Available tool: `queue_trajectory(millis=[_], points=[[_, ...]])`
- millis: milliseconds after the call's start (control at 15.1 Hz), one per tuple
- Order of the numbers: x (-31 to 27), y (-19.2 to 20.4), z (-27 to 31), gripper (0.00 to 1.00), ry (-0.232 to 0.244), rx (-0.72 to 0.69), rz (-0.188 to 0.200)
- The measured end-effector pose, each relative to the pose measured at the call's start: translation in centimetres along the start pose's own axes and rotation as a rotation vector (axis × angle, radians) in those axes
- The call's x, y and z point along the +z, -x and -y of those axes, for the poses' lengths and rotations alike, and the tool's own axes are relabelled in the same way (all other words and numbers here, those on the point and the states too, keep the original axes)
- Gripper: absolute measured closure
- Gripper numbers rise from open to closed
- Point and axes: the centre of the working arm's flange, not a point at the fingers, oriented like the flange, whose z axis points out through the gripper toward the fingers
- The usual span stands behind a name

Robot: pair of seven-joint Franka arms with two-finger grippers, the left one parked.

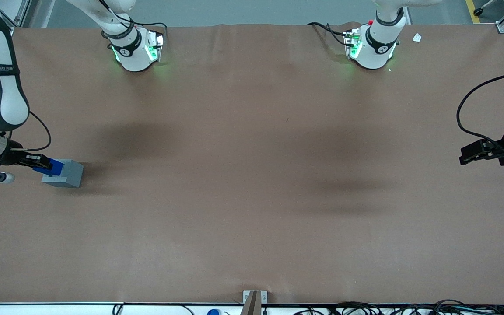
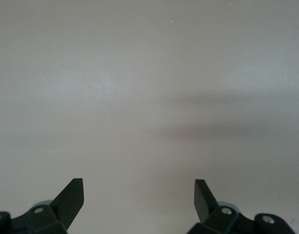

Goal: Insert blue part into gray base with right arm
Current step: 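Carry the blue block over the gray base's opening, then lower the blue block into the gray base's opening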

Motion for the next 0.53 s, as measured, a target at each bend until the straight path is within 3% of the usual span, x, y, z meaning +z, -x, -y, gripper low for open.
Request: queue_trajectory(millis=[531], points=[[0.1,0.3,-2.1,0.49,0.010,-0.039,-0.030]])
